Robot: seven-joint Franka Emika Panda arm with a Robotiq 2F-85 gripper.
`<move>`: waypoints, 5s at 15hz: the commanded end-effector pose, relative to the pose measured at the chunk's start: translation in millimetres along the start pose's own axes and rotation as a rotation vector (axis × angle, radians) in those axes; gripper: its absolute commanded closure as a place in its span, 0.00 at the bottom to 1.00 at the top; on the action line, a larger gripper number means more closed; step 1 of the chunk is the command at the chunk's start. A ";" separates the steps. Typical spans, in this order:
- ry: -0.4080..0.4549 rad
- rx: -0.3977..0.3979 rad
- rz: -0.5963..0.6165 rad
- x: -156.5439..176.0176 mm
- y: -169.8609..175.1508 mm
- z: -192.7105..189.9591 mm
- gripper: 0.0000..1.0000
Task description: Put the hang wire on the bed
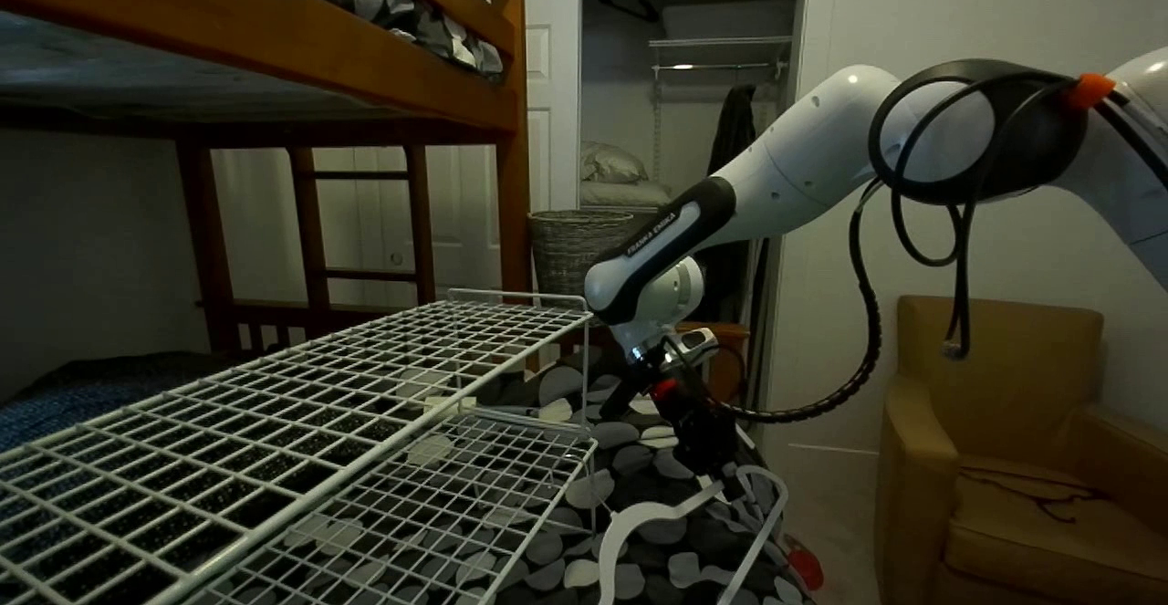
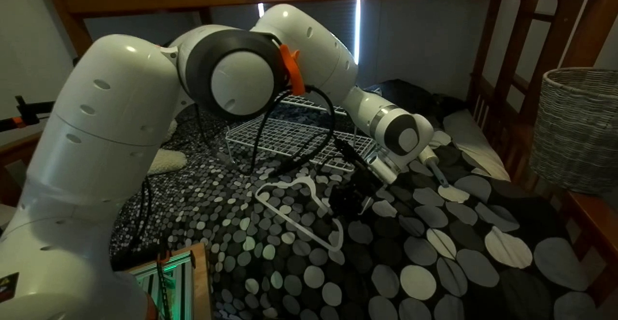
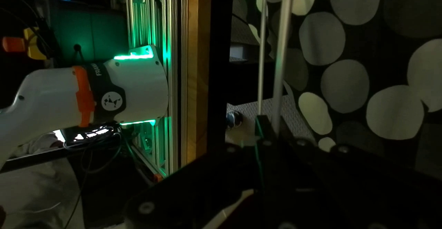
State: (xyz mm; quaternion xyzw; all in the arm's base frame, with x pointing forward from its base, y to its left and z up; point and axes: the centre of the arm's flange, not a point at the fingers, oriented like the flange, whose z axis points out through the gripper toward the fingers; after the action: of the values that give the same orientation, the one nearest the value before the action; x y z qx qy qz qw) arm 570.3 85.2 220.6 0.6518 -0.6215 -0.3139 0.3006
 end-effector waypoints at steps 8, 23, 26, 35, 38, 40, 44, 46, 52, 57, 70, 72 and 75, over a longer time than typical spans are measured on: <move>0.059 -0.075 0.075 -1.9 -4.7 3.9 0.99; 0.055 -0.098 0.051 -8.0 -3.1 5.7 0.81; 0.048 -0.087 0.044 -13.1 -3.6 3.7 0.97; 0.055 0.010 0.028 -3.9 14.0 -6.7 0.41; 0.042 0.140 0.025 0.6 24.6 -21.1 0.19; 0.014 0.241 0.016 -0.1 32.4 -33.1 0.02; -0.042 0.447 -0.055 0.9 59.4 -52.9 0.00; -0.043 0.526 -0.125 4.5 76.1 -59.1 0.00; 0.057 0.656 -0.417 16.1 124.3 -67.0 0.00; 0.175 0.712 -0.666 12.0 154.3 -68.5 0.00; 0.424 0.591 -1.247 -39.5 217.5 -86.0 0.00; 0.487 0.576 -1.294 -47.3 227.6 -85.6 0.00; 0.566 0.580 -1.328 -56.0 240.0 -88.3 0.00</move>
State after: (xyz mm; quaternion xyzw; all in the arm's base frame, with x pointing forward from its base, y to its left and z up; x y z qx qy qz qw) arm 502.0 127.9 453.0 0.9918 -0.0899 -0.0906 0.0000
